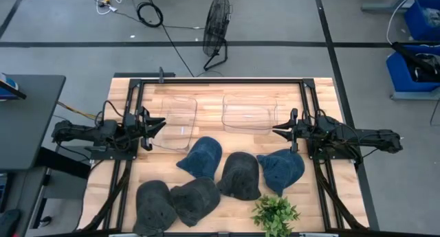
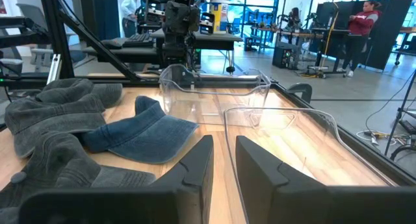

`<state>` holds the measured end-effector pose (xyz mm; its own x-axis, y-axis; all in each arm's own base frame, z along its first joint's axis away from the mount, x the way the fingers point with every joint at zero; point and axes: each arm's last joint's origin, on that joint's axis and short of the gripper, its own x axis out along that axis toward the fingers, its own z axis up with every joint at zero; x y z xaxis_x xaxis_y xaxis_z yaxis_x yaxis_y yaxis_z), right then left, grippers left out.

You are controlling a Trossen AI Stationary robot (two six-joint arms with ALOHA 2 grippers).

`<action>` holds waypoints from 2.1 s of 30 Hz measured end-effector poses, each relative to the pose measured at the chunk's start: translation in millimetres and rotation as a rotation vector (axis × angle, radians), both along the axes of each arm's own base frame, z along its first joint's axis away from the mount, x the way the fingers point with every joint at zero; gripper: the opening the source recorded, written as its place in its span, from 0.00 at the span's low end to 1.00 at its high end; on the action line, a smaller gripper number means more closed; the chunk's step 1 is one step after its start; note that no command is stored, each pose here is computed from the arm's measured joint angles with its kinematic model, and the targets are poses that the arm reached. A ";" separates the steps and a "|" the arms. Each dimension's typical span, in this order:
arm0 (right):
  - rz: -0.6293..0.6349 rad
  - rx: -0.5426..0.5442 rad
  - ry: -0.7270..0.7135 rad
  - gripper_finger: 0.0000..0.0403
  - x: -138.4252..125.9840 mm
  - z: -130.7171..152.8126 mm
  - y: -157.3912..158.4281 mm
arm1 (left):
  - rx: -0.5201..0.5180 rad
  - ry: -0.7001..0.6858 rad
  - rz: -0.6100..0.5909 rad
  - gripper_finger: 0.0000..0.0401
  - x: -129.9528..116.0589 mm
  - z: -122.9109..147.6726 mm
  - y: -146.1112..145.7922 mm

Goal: Pick & Place hat

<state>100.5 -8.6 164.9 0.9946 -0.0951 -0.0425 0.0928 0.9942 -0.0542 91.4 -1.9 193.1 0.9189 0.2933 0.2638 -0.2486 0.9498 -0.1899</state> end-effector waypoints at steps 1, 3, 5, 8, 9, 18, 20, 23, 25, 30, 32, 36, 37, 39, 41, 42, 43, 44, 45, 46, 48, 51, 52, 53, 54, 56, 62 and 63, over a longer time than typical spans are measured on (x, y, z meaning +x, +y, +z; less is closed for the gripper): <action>0.000 0.000 0.000 0.18 0.0 0.0 0.0 | 0.000 0.001 0.000 0.22 0.0 -0.1 0.0; 0.000 0.000 0.000 0.18 0.0 0.0 0.0 | 0.000 0.000 0.000 0.22 0.0 0.0 0.0; 0.000 0.000 0.000 0.18 0.0 0.1 0.0 | 0.000 0.000 0.000 0.22 0.0 0.0 0.0; 0.000 0.000 0.000 0.18 0.0 0.0 0.0 | 0.000 0.000 0.001 0.22 0.0 0.0 0.0; 0.000 0.000 0.000 0.18 0.0 0.0 0.0 | 0.000 0.000 0.000 0.22 0.0 0.0 0.0; 0.000 0.000 0.000 0.18 0.0 0.0 0.0 | 0.000 0.001 0.000 0.22 0.1 -0.2 0.0; 0.000 0.000 0.000 0.18 0.0 0.0 0.0 | 0.000 0.000 0.000 0.22 0.0 0.0 0.0; 0.000 0.000 0.000 0.18 0.0 0.0 0.0 | 0.000 0.000 0.000 0.22 0.0 0.0 0.0; 0.000 0.000 0.000 0.18 0.0 0.1 0.0 | 0.000 0.000 0.000 0.22 0.0 0.0 0.0; 0.000 0.000 0.000 0.18 0.0 0.0 0.0 | 0.000 0.000 0.000 0.22 0.0 0.0 0.0; 0.000 0.000 0.000 0.18 0.0 0.1 0.0 | 0.001 0.001 0.001 0.22 0.0 -0.1 0.0; 0.000 0.000 0.000 0.18 0.0 0.0 0.0 | 0.001 0.000 0.001 0.22 0.0 0.0 0.0; 0.000 0.000 0.000 0.18 0.0 0.0 0.0 | 0.001 0.001 0.001 0.22 0.0 -0.1 0.0; 0.000 0.000 0.000 0.18 0.0 0.0 0.0 | 0.001 0.001 0.000 0.22 0.1 -0.1 0.0; 0.000 0.000 0.000 0.18 0.0 0.0 0.0 | 0.007 0.014 -0.012 0.22 0.5 -1.3 -0.4; 0.000 0.000 0.000 0.18 0.0 0.1 0.0 | 0.017 0.024 -0.036 0.22 1.0 -2.2 -1.1; 0.000 0.000 0.000 0.18 0.0 0.0 0.0 | 0.033 0.033 -0.070 0.22 1.4 -3.0 -2.2; 0.000 0.000 0.000 0.18 0.0 0.0 0.0 | 0.047 0.039 -0.110 0.22 1.8 -3.6 -3.5; 0.000 0.000 0.000 0.18 0.0 0.0 0.0 | 0.058 0.043 -0.151 0.22 2.2 -4.0 -4.7; 0.000 0.000 0.000 0.18 0.0 0.0 0.0 | 0.065 0.042 -0.187 0.22 2.3 -4.0 -5.8; 0.000 0.000 0.000 0.18 0.0 0.0 0.0 | 0.081 0.044 -0.240 0.22 1.9 -1.9 -7.4; 0.000 0.000 0.000 0.18 0.0 0.0 0.0 | 0.091 0.021 -0.294 0.22 -2.2 12.8 -8.4; 0.000 0.000 0.000 0.18 0.0 0.1 0.0 | 0.099 0.007 -0.307 0.22 -4.2 19.3 -8.5; 0.000 0.000 0.000 0.18 0.0 0.0 0.0 | 0.120 0.007 -0.317 0.22 -6.0 24.5 -8.6; 0.000 0.000 0.000 0.18 0.0 0.0 0.0 | 0.143 0.021 -0.322 0.23 -7.2 29.0 -8.7; 0.000 0.000 0.000 0.18 0.0 0.0 0.0 | 0.172 0.063 -0.322 0.26 -9.7 37.5 -8.5; 0.000 0.000 0.000 0.18 0.0 0.0 0.0 | 0.203 0.217 -0.293 0.41 -7.8 52.6 -7.8; 0.000 0.000 0.000 0.18 0.0 0.0 0.0 | 0.202 0.231 -0.287 0.44 -6.2 54.7 -7.8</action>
<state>100.5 -8.6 165.0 0.9946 -0.0951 -0.0426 0.0927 0.9942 -0.0544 85.2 -9.7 247.8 0.9976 -0.0197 0.0668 0.0172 0.9992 0.0368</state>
